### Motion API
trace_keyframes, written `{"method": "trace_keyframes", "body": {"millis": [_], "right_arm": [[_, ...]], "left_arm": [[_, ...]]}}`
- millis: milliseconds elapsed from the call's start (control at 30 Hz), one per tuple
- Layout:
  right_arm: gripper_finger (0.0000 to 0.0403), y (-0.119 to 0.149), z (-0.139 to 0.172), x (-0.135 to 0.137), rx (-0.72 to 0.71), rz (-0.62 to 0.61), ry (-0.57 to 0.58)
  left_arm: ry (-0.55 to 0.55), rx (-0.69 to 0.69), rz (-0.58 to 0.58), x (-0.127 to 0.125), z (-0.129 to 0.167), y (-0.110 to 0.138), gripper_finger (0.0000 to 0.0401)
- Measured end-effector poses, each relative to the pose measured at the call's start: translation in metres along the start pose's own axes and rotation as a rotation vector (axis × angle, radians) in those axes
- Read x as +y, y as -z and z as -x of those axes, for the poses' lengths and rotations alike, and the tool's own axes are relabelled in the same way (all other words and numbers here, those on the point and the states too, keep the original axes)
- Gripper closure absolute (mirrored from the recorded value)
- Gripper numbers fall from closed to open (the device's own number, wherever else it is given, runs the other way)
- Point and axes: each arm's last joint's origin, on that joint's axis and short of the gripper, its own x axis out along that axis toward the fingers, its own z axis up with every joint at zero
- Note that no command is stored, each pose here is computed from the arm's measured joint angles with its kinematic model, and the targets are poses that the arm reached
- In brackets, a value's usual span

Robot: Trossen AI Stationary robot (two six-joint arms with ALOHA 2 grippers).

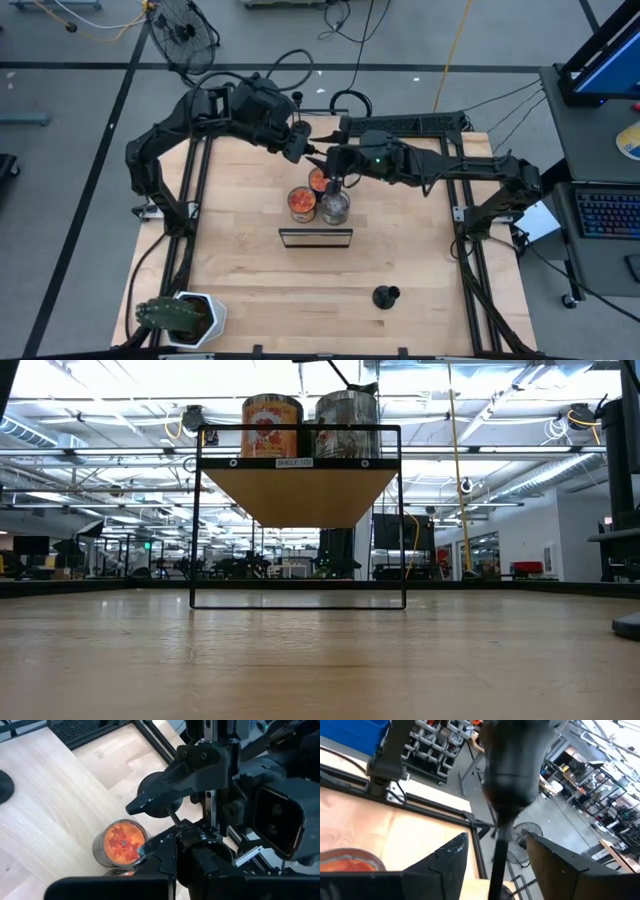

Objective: Pick & Place candle stick holders
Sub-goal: Put the top black candle holder on the shelf

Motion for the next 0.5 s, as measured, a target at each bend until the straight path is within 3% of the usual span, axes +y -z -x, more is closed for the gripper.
{"method": "trace_keyframes", "body": {"millis": [500], "right_arm": [[0.033,0.0,0.001,0.002,0.032,-0.004,0.052]], "left_arm": [[-0.015,0.025,-0.05,-0.002,-0.017,0.001,0.0389]]}}
